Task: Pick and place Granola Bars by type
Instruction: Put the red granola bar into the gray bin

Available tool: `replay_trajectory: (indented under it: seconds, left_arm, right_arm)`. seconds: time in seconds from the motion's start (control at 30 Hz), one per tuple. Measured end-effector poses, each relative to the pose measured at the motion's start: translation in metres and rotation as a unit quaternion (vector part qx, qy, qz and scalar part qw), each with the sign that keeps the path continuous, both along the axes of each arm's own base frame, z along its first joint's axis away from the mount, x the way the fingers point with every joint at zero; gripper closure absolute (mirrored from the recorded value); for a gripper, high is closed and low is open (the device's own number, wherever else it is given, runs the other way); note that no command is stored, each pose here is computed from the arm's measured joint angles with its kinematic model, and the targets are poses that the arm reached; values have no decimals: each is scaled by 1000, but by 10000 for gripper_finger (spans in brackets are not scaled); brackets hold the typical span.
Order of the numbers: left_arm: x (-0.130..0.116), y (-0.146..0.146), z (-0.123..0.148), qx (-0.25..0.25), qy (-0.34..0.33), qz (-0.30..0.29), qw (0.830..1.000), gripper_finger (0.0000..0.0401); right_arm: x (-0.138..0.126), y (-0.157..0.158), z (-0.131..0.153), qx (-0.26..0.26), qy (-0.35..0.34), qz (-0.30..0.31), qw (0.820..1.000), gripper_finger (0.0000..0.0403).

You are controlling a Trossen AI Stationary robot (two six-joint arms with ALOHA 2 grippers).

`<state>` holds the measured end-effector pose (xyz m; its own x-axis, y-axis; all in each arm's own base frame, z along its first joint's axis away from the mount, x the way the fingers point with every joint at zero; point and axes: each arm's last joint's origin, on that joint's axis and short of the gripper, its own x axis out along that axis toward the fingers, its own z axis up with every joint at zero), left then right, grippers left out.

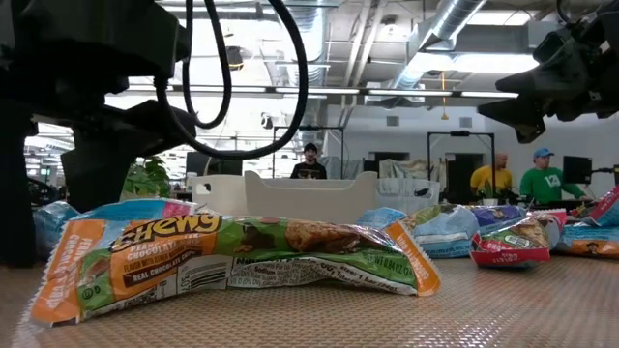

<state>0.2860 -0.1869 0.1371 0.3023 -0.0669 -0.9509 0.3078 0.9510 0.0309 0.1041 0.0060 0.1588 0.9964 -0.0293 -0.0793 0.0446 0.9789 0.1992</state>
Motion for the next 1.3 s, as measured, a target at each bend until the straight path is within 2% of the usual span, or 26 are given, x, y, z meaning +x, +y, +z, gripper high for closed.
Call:
replay_trajectory:
  seconds: [0.37, 0.53, 0.73, 0.87, 1.1, 1.3]
  left_arm:
    - [0, -1, 1, -6, -8, -3, 1000, 358]
    - [0, -2, 13, -24, -27, -6, 999, 365]
    - [1, -2, 40, -63, -86, -5, 994, 360]
    - [3, 3, 60, -69, -138, 3, 988, 362]
    - [16, 25, 90, -25, -250, 12, 968, 362]
    - [33, 67, 111, 51, -322, 61, 943, 362]
  right_arm:
    - [0, 0, 0, 0, 0, 0, 1000, 163]
    - [0, 0, 0, 0, 0, 0, 1000, 163]
    - [0, 0, 0, 0, 0, 0, 1000, 163]
    - [0, 0, 0, 0, 0, 0, 1000, 163]
    - [0, 0, 0, 0, 0, 0, 1000, 163]
    - [0, 0, 0, 0, 0, 0, 1000, 163]
